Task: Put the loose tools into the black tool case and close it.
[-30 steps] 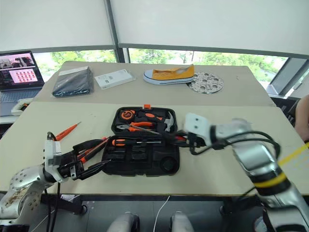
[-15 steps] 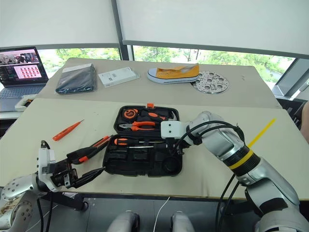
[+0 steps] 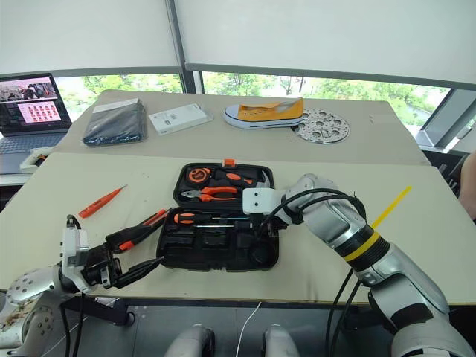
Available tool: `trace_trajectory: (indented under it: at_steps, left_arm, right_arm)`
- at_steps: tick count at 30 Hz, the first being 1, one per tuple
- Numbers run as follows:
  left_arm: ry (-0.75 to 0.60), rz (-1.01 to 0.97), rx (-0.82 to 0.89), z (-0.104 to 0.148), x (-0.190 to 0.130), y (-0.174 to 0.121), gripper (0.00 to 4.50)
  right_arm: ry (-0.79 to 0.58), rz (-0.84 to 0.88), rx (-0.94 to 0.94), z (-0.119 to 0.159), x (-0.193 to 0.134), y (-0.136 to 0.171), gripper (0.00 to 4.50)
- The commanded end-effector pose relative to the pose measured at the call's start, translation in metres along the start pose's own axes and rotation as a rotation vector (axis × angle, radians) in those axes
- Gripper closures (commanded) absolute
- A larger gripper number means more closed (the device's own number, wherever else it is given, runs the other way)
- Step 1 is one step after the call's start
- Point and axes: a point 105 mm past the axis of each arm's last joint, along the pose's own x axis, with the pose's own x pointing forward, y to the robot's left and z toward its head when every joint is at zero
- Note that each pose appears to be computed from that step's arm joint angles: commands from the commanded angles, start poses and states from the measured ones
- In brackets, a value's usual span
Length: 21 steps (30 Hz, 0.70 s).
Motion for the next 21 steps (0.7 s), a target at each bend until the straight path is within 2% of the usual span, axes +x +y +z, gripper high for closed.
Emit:
trace_trajectory:
  at_steps: [1, 2, 5, 8, 9, 10, 16, 21]
  left_arm:
    - [-0.014, -0.002, 0.038, 0.004, -0.002, 0.002, 0.0]
    - [-0.013, -0.001, 0.038, 0.004, -0.002, 0.002, 0.0]
    - [-0.003, 0.008, 0.034, 0.001, -0.007, 0.003, 0.0]
    - [0.005, 0.013, 0.03, -0.002, -0.01, 0.005, 0.0]
    - [0.006, 0.016, 0.031, -0.003, -0.01, 0.006, 0.0]
    - [0.005, 0.022, 0.032, -0.003, -0.011, 0.007, 0.0]
    - [0.009, 0.03, 0.032, -0.006, -0.012, 0.009, 0.0]
    - [0.038, 0.037, 0.028, -0.013, -0.015, 0.01, 0.0]
  right_arm:
    - [-0.098, -0.08, -0.065, 0.018, -0.019, -0.016, 1.21]
    - [-0.135, -0.08, -0.08, 0.023, -0.024, -0.017, 0.89]
    - [-0.232, -0.023, -0.044, 0.036, -0.042, -0.014, 0.89]
    - [-0.36, 0.04, 0.002, 0.044, -0.044, -0.009, 1.76]
    - [-0.385, 0.035, 0.011, 0.043, -0.039, -0.009, 1.85]
    - [-0.417, 0.017, 0.042, 0.042, -0.032, -0.01, 2.3]
    - [-0.455, -0.074, 0.089, 0.024, 0.003, -0.012, 4.33]
    - [-0.525, -0.041, 0.066, 0.03, 0.02, -0.001, 4.42]
